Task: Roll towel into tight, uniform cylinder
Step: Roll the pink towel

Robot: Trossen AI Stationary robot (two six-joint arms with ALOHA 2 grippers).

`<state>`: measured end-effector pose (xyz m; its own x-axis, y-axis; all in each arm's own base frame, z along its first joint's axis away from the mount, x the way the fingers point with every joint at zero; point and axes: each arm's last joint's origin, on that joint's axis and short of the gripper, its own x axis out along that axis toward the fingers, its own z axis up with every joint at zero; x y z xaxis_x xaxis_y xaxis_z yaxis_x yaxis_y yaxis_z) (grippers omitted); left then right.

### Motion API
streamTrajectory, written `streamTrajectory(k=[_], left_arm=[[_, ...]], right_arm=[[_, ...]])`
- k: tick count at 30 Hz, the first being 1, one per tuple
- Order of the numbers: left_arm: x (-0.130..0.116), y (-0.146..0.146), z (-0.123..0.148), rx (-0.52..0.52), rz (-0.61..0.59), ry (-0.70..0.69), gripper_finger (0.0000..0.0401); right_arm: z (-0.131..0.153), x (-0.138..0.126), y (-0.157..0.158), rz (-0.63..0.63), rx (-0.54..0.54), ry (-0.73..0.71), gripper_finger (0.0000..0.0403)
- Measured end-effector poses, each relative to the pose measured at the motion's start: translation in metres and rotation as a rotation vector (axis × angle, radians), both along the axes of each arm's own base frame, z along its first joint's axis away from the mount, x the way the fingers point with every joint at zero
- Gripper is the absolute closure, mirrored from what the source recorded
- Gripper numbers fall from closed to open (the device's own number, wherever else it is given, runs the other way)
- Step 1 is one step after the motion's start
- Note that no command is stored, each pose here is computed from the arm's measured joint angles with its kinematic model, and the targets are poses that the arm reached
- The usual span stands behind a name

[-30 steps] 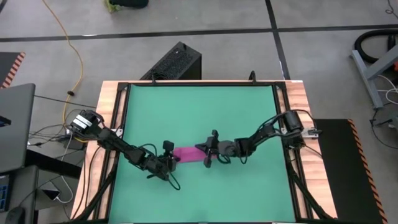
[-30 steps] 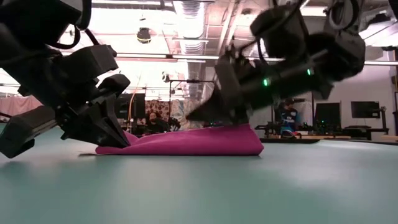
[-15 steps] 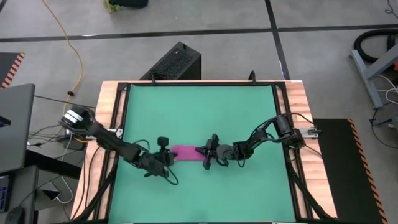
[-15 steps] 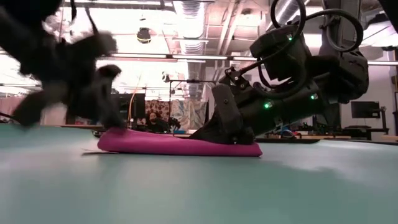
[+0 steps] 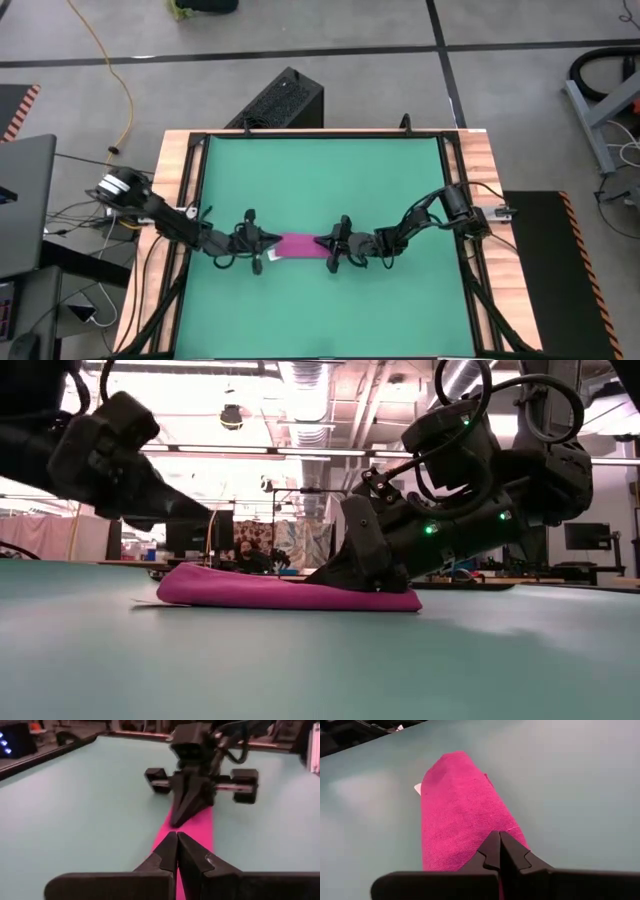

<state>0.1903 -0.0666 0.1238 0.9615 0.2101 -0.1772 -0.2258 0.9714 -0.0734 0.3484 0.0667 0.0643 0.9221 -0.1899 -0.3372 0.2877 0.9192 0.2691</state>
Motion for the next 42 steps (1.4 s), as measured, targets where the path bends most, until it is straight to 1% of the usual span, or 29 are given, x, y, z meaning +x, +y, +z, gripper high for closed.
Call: streamTrajectory(k=[1,4,7,9,11,20,25,32,36,40,42], left_arm=[[0.002,-0.001,-0.002,-0.001,-0.001,-0.002,0.0401],[0.014,-0.007,-0.013,0.023,-0.001,0.055,0.0401],[0.025,-0.01,-0.023,0.036,0.024,0.094,0.0401],[0.026,-0.01,-0.029,0.03,0.067,0.107,0.0401],[0.027,-0.01,-0.031,-0.003,0.092,0.101,0.0401],[0.025,-0.011,-0.051,-0.071,0.081,0.178,0.0401],[0.023,-0.011,-0.062,-0.086,0.09,0.216,0.0401],[0.022,-0.012,-0.063,-0.084,0.08,0.224,0.0401],[0.023,-0.013,-0.062,-0.08,0.063,0.216,0.0401],[0.025,-0.016,-0.048,-0.099,-0.014,0.176,0.0401],[0.025,-0.017,-0.041,-0.085,-0.052,0.176,0.0401]], right_arm=[[0.0,0.0,0.0,0.0,0.001,-0.001,0.0386],[0.0,0.0,0.0,0.001,0.002,-0.003,0.0386],[0.0,0.0,0.0,0.002,0.003,-0.006,0.0386],[0.0,0.0,0.001,0.006,0.004,-0.006,0.0386],[0.0,-0.001,0.004,0.014,0.005,-0.007,0.0386],[-0.001,-0.001,0.006,0.018,0.005,0.0,0.0386],[-0.001,-0.002,0.006,0.018,0.005,0.005,0.0386],[-0.001,-0.002,0.006,0.019,0.005,0.003,0.0386],[0.007,0.0,0.007,0.026,0.002,-0.067,0.0386],[0.018,0.001,0.009,0.052,0.005,-0.094,0.0386],[0.024,0.001,0.01,0.059,0.0,-0.117,0.0386]])
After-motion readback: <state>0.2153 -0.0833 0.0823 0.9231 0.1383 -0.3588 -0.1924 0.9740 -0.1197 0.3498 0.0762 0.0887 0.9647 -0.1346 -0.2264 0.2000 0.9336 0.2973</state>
